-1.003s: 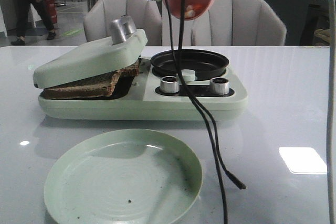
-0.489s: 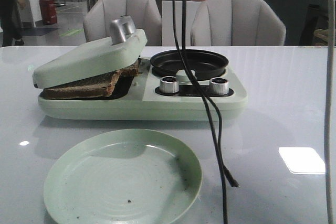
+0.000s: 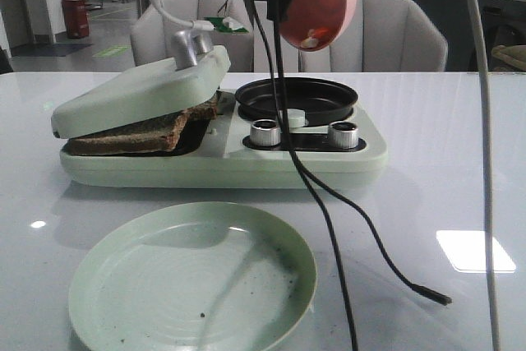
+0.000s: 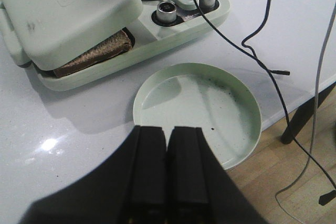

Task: Make breakfast with bread and shrimp
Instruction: 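Tilt the pink bowl to pour the shrimp into the pan, then return the pink bowl to the table and release it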

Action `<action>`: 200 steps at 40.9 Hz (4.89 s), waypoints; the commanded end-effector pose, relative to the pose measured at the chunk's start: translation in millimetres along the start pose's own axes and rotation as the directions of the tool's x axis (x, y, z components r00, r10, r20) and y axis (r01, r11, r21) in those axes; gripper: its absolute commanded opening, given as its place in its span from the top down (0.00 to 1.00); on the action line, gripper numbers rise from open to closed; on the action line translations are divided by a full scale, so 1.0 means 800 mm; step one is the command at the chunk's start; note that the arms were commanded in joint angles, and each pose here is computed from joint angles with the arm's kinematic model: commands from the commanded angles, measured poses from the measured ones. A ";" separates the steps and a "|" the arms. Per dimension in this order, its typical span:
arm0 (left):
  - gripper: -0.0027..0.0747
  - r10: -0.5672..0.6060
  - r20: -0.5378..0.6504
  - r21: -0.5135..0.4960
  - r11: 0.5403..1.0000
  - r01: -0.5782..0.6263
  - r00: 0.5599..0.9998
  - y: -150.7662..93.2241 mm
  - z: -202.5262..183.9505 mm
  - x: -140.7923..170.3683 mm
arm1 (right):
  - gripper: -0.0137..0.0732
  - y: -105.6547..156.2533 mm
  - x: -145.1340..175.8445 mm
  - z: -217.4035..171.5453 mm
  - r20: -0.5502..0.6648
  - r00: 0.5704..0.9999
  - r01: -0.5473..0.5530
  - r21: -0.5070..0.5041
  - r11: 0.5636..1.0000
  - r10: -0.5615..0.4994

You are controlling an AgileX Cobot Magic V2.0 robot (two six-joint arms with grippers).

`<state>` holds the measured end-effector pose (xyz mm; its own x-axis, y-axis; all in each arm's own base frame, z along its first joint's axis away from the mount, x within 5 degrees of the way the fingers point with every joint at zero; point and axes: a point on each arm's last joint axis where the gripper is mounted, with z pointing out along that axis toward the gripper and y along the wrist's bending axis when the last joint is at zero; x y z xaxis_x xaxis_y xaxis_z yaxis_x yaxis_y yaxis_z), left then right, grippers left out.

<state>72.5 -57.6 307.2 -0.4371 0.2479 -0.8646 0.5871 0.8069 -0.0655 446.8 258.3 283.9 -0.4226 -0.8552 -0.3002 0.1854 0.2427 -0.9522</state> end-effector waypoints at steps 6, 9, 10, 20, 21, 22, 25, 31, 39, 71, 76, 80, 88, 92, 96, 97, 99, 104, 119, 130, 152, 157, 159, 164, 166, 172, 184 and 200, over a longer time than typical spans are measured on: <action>0.84 -0.007 0.096 0.018 1.000 0.005 0.995 -0.003 -0.006 -0.018 | 0.82 -0.081 -0.001 -0.005 0.007 0.998 -0.069 0.159 0.985 0.068; 0.84 -0.007 0.096 0.018 1.000 0.005 0.995 -0.003 -0.006 -0.018 | 0.82 -0.081 -0.001 -0.005 0.009 0.998 -0.063 0.157 0.986 0.062; 0.84 -0.007 0.096 0.018 1.000 0.005 0.995 -0.003 -0.006 -0.018 | 0.82 -0.081 -0.001 -0.005 0.011 0.998 -0.063 0.156 0.986 0.062; 0.84 -0.007 0.096 0.018 1.000 0.005 0.995 -0.003 -0.006 -0.018 | 0.82 -0.114 0.004 -0.007 -0.052 0.990 -0.114 0.221 0.968 0.129; 0.84 -0.007 0.096 0.018 1.000 0.005 0.995 -0.003 -0.006 -0.018 | 0.82 -0.121 0.005 -0.007 -0.055 0.988 -0.129 0.231 0.964 0.146; 0.84 -0.007 0.096 0.018 1.000 0.005 0.995 -0.003 -0.006 -0.018 | 0.82 -0.128 0.004 -0.008 -0.056 0.985 -0.147 0.240 0.960 0.165; 0.84 -0.007 0.096 0.018 1.000 0.005 0.995 -0.003 -0.006 -0.018 | 0.82 -0.141 0.002 -0.008 -0.042 0.971 -0.217 0.240 0.946 0.233; 0.84 -0.007 0.096 0.018 1.000 0.005 0.995 -0.003 -0.006 -0.018 | 0.82 -0.112 0.003 -0.002 -0.092 0.952 -0.285 0.083 0.955 0.292; 0.84 -0.007 0.096 0.018 1.000 0.005 0.995 -0.003 -0.006 -0.018 | 0.82 -0.119 0.004 -0.003 -0.092 0.976 -0.177 0.198 0.964 0.198; 0.84 -0.007 0.096 0.018 1.000 0.005 0.995 -0.003 -0.006 -0.018 | 0.82 -0.073 0.004 -0.004 -0.121 0.992 -0.022 0.133 0.991 0.038; 0.84 -0.007 0.096 0.018 1.000 0.005 0.995 -0.003 -0.006 -0.018 | 0.82 -0.074 0.004 -0.005 -0.118 0.992 -0.018 0.143 0.990 0.035; 0.84 -0.007 0.096 0.018 1.000 0.005 0.995 -0.003 -0.006 -0.018 | 0.82 -0.089 0.000 -0.008 -0.091 0.996 0.000 0.210 0.978 0.020; 0.84 -0.007 0.096 0.018 1.000 0.005 0.995 -0.003 -0.006 -0.018 | 0.82 -0.088 -0.009 -0.020 -0.056 0.995 -0.069 0.209 0.976 0.082; 0.84 -0.007 0.096 0.018 1.000 0.005 0.995 -0.003 -0.006 -0.018 | 0.82 -0.053 -0.011 -0.017 -0.063 0.998 -0.011 0.189 0.982 0.023; 0.84 -0.007 0.096 0.018 1.000 0.005 0.995 -0.003 -0.006 -0.018 | 0.82 -0.046 -0.013 -0.018 -0.060 0.998 -0.003 0.185 0.983 0.014; 0.84 -0.007 0.096 0.018 1.000 0.005 0.995 -0.003 -0.006 -0.018 | 0.82 -0.045 -0.013 -0.019 -0.057 0.998 -0.005 0.184 0.983 0.015; 0.84 -0.007 0.096 0.018 1.000 0.005 0.995 -0.003 -0.006 -0.018 | 0.82 -0.048 -0.014 -0.021 -0.054 0.998 -0.008 0.185 0.983 0.018; 0.84 -0.007 0.096 0.018 1.000 0.005 0.995 -0.003 -0.006 -0.018 | 0.82 -0.057 -0.015 -0.023 -0.052 0.998 -0.017 0.188 0.982 0.028; 0.84 -0.007 0.096 0.018 1.000 0.005 0.995 -0.003 -0.006 -0.018 | 0.82 -0.112 -0.006 -0.028 -0.067 0.989 -0.123 0.167 0.978 0.135; 0.84 -0.007 0.096 0.018 1.000 0.005 0.995 -0.003 -0.006 -0.018 | 0.82 -0.179 0.041 -0.019 -0.253 0.894 -0.400 -0.080 0.913 0.369; 0.84 -0.007 0.096 0.018 1.000 0.005 0.995 -0.003 -0.006 -0.018 | 0.82 -0.221 0.277 0.032 -0.837 0.414 -0.879 -0.266 0.397 0.357; 0.84 -0.007 0.096 0.018 1.000 0.005 0.995 -0.003 -0.006 -0.018 | 0.82 -0.195 0.323 0.024 -0.878 0.349 -0.916 -0.245 0.318 0.329; 0.84 -0.007 0.096 0.018 1.000 0.005 0.995 -0.003 -0.006 -0.018 | 0.82 -0.179 0.338 0.020 -0.892 0.315 -0.936 -0.235 0.264 0.323; 0.84 -0.007 0.096 0.018 1.000 0.005 0.995 -0.003 -0.006 -0.018 | 0.82 -0.136 0.362 0.012 -0.916 0.238 -0.968 -0.198 0.152 0.323; 0.84 -0.007 0.096 0.018 1.000 0.005 0.995 -0.003 -0.006 -0.018 | 0.82 -0.119 0.367 0.008 -0.920 0.223 -0.973 -0.191 0.126 0.324; 0.84 -0.007 0.096 0.018 1.000 0.005 0.995 -0.003 -0.006 -0.018 | 0.82 -0.079 0.381 0.000 -0.910 0.203 -0.979 -0.178 0.103 0.362; 0.84 -0.007 0.096 0.018 1.000 0.005 0.995 -0.003 -0.006 -0.018 | 0.82 -0.071 0.384 0.004 -0.877 0.217 -0.976 -0.189 0.108 0.429; 0.84 -0.007 0.096 0.018 1.000 0.005 0.995 -0.003 -0.006 -0.018 | 0.53 -0.042 0.394 0.006 -0.887 0.360 -0.928 -0.309 0.208 0.288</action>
<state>72.5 -57.6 307.2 -0.4371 0.2479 -0.8646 0.5871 0.8069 -0.0655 310.0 -19.3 200.6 -0.9068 0.2358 -0.3494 0.2183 0.9718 0.0891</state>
